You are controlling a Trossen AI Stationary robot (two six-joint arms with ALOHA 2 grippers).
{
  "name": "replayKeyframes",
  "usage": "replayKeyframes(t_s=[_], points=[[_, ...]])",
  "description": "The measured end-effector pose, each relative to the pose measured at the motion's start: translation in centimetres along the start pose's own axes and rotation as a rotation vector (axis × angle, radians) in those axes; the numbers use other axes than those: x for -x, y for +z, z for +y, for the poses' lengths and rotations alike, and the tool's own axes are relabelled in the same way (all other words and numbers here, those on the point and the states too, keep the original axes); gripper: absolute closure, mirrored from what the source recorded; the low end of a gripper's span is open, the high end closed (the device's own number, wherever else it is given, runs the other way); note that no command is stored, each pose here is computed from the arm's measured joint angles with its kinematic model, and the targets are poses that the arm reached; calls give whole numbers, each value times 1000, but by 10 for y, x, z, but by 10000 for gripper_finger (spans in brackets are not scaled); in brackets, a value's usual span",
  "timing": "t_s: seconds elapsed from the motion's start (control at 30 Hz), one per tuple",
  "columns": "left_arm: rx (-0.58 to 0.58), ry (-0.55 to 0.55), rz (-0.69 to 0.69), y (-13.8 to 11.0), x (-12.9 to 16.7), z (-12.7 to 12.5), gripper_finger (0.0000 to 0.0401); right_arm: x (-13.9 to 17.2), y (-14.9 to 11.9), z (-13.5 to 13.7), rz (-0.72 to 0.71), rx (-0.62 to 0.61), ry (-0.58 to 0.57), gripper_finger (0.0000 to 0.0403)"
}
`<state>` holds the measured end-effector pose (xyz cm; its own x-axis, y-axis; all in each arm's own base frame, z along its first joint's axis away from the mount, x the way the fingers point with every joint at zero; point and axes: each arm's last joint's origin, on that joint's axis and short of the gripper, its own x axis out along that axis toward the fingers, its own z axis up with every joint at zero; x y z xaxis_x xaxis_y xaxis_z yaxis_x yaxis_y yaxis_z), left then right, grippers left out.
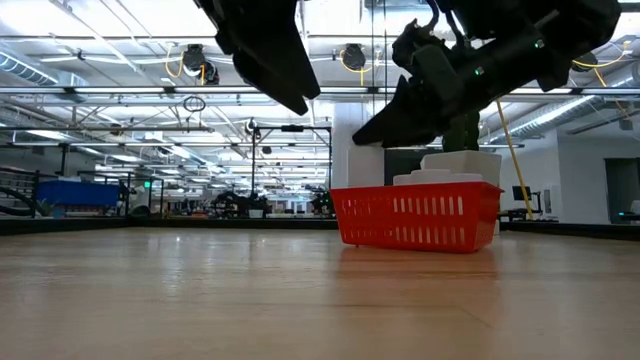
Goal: Pick and place pill bottles into a basket
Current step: Put the white pill bottle into the red bin
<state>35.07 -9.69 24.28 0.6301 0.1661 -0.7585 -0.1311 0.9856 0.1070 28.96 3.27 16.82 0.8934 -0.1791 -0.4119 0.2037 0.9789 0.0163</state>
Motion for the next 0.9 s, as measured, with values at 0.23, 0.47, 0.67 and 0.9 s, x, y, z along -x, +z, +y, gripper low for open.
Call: replayKeyframes(t_s=[0.23, 0.47, 0.67, 0.9], points=[[0, 0, -1, 0, 0, 0, 9, 1, -4, 1, 22, 1, 1, 253], [1, 0, -1, 0, 0, 0, 9, 4, -19, -3, 40, -23, -4, 253], [9, -1, -2, 0, 0, 0, 9, 7, -27, -8, 21, -36, -11, 252], [9, 0, -2, 0, 0, 0, 9, 6, -28, -10, 34, -31, -20, 253]])
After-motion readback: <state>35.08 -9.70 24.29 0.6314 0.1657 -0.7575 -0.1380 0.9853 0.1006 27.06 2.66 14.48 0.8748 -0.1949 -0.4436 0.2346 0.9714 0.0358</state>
